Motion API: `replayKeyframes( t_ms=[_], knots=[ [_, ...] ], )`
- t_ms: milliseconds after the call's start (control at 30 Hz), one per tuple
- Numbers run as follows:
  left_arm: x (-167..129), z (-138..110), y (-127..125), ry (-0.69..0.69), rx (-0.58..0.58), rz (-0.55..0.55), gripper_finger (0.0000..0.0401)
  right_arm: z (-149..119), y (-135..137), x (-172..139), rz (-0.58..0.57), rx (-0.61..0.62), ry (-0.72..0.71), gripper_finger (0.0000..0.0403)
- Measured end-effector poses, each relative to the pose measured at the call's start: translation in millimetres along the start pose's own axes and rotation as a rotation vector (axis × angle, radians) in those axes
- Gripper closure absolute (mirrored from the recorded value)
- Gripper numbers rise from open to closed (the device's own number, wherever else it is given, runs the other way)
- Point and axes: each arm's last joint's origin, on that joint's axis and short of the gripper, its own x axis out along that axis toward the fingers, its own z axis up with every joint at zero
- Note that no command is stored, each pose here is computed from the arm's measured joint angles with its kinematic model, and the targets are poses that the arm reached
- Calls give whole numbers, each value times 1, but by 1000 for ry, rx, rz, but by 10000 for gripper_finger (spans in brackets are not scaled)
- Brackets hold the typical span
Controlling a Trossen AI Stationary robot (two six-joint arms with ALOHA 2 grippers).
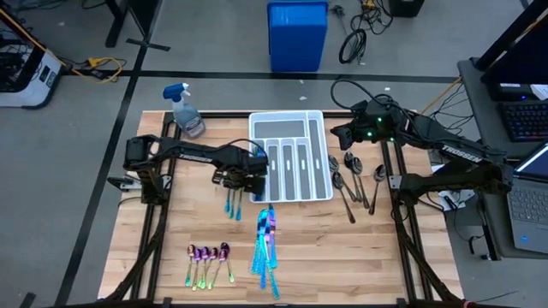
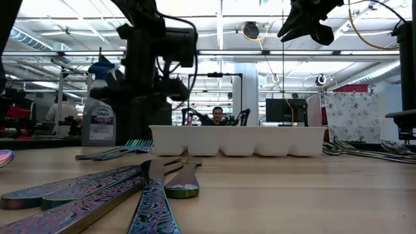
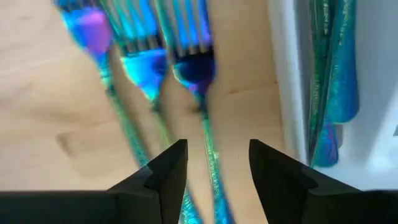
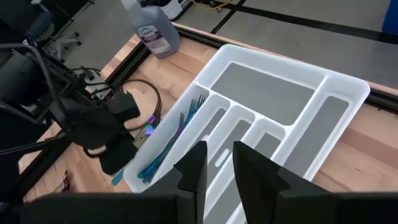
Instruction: Sort silverware
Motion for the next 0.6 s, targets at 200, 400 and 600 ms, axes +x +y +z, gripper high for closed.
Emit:
replayKeyframes(
  t_ms=[200, 400, 600],
  knots=[
    [6, 1, -1, -13, -24, 0, 244, 0, 0, 0, 0, -2, -3, 342],
    [16, 4, -3, -18, -25, 25, 244, 0, 0, 0, 1, -10, -2, 342],
    [21, 5, -1, -15, -37, 70, 244, 0, 0, 0, 2, -11, -1, 342]
  ],
)
